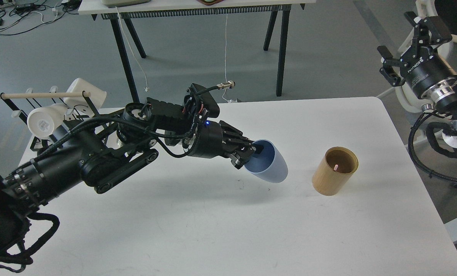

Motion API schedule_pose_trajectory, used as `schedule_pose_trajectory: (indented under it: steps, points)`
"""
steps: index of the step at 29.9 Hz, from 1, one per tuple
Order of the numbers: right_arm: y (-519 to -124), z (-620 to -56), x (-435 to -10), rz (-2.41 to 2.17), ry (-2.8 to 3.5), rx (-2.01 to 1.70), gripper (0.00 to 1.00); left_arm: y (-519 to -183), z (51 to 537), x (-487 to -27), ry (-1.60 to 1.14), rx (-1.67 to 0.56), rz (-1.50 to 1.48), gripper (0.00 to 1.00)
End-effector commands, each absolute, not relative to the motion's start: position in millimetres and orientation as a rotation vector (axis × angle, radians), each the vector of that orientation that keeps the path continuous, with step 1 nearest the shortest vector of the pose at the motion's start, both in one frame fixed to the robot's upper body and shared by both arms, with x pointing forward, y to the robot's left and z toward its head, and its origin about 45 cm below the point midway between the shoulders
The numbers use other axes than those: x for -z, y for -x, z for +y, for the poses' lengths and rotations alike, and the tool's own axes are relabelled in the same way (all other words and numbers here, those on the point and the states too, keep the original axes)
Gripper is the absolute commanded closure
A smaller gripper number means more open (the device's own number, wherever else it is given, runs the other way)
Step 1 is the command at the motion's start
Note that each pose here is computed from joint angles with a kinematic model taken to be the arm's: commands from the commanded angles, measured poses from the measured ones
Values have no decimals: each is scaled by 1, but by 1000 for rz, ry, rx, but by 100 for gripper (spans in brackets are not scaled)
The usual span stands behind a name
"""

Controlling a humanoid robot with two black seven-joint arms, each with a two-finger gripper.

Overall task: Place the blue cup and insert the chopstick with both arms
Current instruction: 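Lift the blue cup and carry it beside the tan cup, lowering it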

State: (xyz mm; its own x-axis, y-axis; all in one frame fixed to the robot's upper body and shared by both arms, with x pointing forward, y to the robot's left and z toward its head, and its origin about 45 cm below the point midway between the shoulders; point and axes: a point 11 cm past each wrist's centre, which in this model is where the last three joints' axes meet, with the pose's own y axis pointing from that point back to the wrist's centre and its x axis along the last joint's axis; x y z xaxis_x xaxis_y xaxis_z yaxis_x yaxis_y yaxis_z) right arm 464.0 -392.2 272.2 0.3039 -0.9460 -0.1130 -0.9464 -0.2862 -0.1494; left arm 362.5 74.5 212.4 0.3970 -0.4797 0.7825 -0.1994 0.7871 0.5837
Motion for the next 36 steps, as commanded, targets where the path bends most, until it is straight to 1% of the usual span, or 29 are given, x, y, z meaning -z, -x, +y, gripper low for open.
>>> schedule_pose_trajectory:
  steps: [1, 4, 6, 11, 15, 23, 36]
  points:
    - [-464, -392, -272, 1750, 2377, -4, 1, -354, 64, -186, -731, 305, -1160, 100]
    - [-464, -392, -272, 1750, 2377, -4, 1, -354, 64, -169, -771, 338, -1133, 100]
    - [-464, -393, -273, 1750, 2375, -3, 1, -351, 56, -166, -765, 351, -1131, 100]
    - [-464, -393, -274, 1750, 2368, -2, 1, -364, 50, -163, -803, 341, -1124, 100]
    - [-463, -394, -272, 1754, 2369, -7, 1, -362, 43, -162, -834, 411, -1165, 98]
    - [-463, -394, -270, 1756, 2368, -11, 1, -366, 44, -161, -863, 429, -1176, 98]
    - [-462, -393, -269, 1752, 2372, -15, 1, -367, 47, -157, -873, 425, -1165, 88]
